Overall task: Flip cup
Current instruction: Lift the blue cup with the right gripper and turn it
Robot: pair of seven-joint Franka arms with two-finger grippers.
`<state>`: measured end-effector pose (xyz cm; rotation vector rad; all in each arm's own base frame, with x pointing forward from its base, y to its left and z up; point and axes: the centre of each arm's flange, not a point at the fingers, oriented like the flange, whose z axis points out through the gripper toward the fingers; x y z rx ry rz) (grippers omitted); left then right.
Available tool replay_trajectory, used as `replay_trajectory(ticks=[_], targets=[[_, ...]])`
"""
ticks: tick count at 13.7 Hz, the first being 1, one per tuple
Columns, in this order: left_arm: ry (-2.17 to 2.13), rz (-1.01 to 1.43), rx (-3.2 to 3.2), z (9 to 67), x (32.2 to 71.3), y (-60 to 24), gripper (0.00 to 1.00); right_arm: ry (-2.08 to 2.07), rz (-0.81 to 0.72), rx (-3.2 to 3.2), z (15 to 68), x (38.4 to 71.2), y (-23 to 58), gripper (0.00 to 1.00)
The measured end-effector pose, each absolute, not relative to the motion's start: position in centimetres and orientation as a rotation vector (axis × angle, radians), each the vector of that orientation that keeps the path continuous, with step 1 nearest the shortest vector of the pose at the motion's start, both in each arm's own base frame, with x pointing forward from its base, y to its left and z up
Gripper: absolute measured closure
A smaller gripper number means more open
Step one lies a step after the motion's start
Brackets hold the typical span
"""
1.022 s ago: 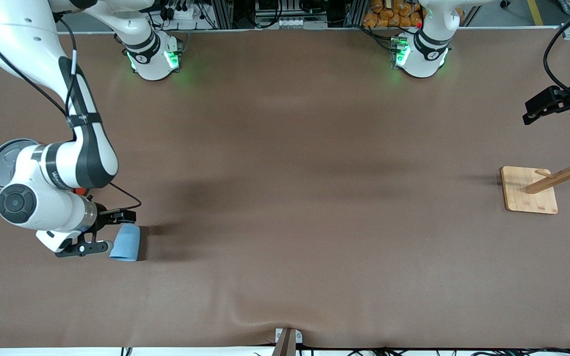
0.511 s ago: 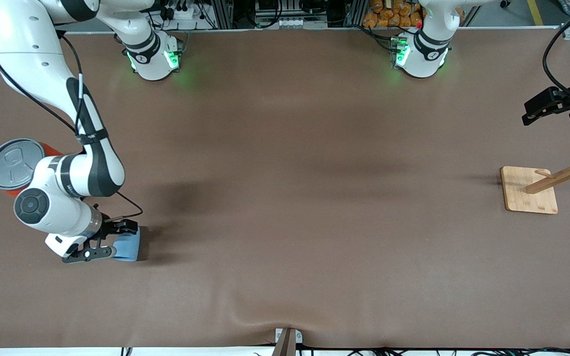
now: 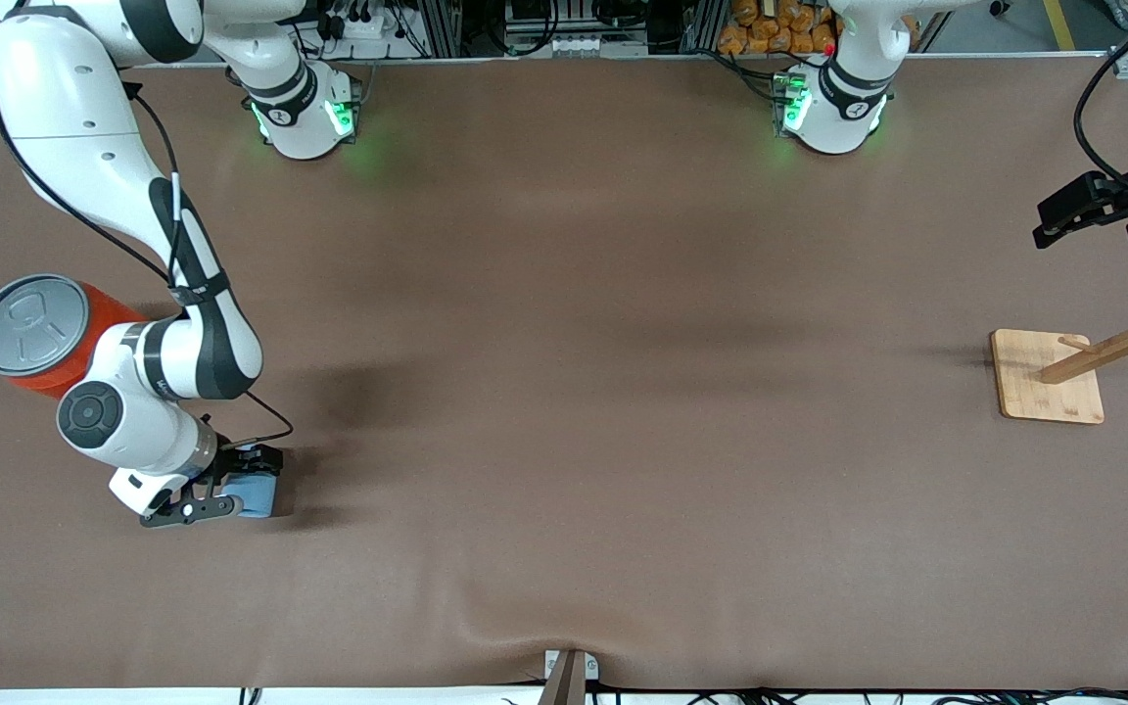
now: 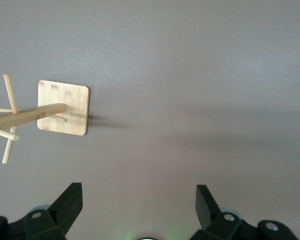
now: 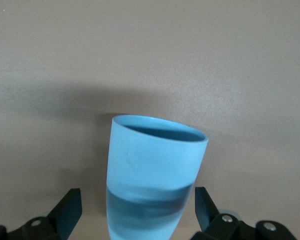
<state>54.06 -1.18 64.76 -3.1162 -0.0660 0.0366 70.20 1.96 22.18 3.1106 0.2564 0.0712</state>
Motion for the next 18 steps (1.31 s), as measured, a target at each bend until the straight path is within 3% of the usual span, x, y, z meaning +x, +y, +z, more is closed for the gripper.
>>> replay_trajectory(ticks=[8,12,18], targets=[[-0.069,0.036,-3.116,64.8,54.1,-1.1,0.00,0.294,0.138,3.078,20.3,70.6,0.8,0.00],[-0.068,0.036,-3.119,64.8,54.1,-1.1,0.00,0.427,0.228,3.042,20.3,71.2,-0.6,0.17],[-0.069,0.036,-3.121,64.8,54.1,-1.1,0.00,0.818,0.311,2.963,23.0,72.8,3.0,0.17]])
